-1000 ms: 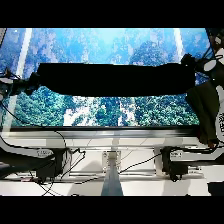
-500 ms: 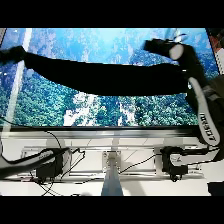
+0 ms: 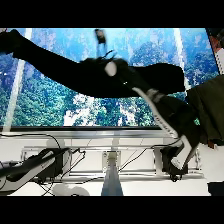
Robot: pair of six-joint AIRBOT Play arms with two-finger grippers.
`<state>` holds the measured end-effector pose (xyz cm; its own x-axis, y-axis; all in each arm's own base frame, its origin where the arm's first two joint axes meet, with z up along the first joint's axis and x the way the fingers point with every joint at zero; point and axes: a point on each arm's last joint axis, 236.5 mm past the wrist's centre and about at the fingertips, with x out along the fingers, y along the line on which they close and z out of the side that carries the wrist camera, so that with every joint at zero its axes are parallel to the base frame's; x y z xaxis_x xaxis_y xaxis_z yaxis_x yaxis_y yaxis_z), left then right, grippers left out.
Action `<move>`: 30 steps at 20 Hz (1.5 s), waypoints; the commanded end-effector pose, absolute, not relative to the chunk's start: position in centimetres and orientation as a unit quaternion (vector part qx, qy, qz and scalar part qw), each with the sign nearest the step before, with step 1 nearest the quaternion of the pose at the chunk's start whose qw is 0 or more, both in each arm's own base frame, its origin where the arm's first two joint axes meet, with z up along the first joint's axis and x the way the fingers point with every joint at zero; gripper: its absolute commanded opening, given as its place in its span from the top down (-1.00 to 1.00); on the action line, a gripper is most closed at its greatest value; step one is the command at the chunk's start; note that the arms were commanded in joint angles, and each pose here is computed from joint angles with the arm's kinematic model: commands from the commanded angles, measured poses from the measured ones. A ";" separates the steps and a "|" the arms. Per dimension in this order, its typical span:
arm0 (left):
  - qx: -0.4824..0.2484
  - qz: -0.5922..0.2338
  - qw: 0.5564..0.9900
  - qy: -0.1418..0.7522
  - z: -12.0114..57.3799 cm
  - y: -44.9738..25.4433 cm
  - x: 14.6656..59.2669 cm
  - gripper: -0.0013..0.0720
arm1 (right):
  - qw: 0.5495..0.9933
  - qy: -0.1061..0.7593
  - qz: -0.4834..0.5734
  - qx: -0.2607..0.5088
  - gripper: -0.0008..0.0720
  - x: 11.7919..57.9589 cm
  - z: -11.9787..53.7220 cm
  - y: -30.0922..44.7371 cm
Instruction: Fold the clothes and pants, and hang the long-sleeved shirts on hangers.
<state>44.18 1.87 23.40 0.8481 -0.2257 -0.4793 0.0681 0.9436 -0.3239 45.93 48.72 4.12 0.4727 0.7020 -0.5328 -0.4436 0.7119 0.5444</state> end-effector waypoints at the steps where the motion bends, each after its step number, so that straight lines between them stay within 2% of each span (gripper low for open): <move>1: -0.167 -0.099 0.949 0.249 25.1 0.5 43.3 0.94 | 0.802 0.411 0.376 0.216 0.92 41.7 2.8 56.4; 4: -0.164 -0.091 0.954 0.235 26.3 1.1 42.6 0.94 | 0.795 0.414 0.379 0.232 0.93 41.2 2.6 57.8; 7: -0.162 -0.083 0.955 0.234 26.3 1.7 42.6 0.94 | 0.798 0.428 0.372 0.205 0.92 42.0 2.3 55.9; 12: -0.160 -0.138 0.940 0.269 23.8 -3.0 44.0 0.94 | 0.833 0.428 0.348 0.038 0.92 46.9 5.0 44.5; 14: -0.152 -0.186 0.924 0.296 21.5 -7.9 45.0 0.94 | 0.848 0.433 0.303 0.027 0.92 49.6 7.6 37.8; 17: -0.172 -0.283 0.886 0.325 18.0 -19.4 45.8 0.94 | 0.868 0.430 0.245 0.050 0.92 52.3 11.9 28.8; 20: -0.158 -0.348 0.854 0.352 12.6 -30.9 44.5 0.94 | 0.885 0.415 0.196 0.074 0.92 53.7 15.3 21.5; 22: -0.138 -0.364 0.846 0.365 8.7 -35.7 43.6 0.93 | 0.889 0.416 0.172 0.083 0.92 53.8 16.4 18.0; 23: -0.136 -0.362 0.843 0.373 7.2 -36.3 43.6 0.71 | 0.887 0.423 0.162 0.086 0.92 53.7 16.4 16.7; 24: -0.138 -0.356 0.840 0.386 5.9 -36.1 43.9 0.01 | 0.883 0.436 0.154 0.086 0.92 53.4 15.9 15.5; 25: -0.149 -0.343 0.836 0.401 5.1 -35.0 44.4 -0.43 | 0.878 0.448 0.154 0.071 0.92 53.1 15.3 14.6; 27: -0.158 -0.316 0.828 0.435 4.3 -30.7 45.4 -0.43 | 0.868 0.468 0.163 0.030 0.92 52.5 13.7 13.0; 30: -0.142 -0.261 0.815 0.497 2.6 -20.3 46.1 -0.39 | 0.854 0.496 0.157 0.016 0.92 52.0 11.0 10.9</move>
<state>46.57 -26.92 4.87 0.4445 -0.6309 -0.6360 0.3645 0.7759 -0.5149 52.94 13.24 13.11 0.5152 0.3135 -0.7977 -0.2377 0.9465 0.2185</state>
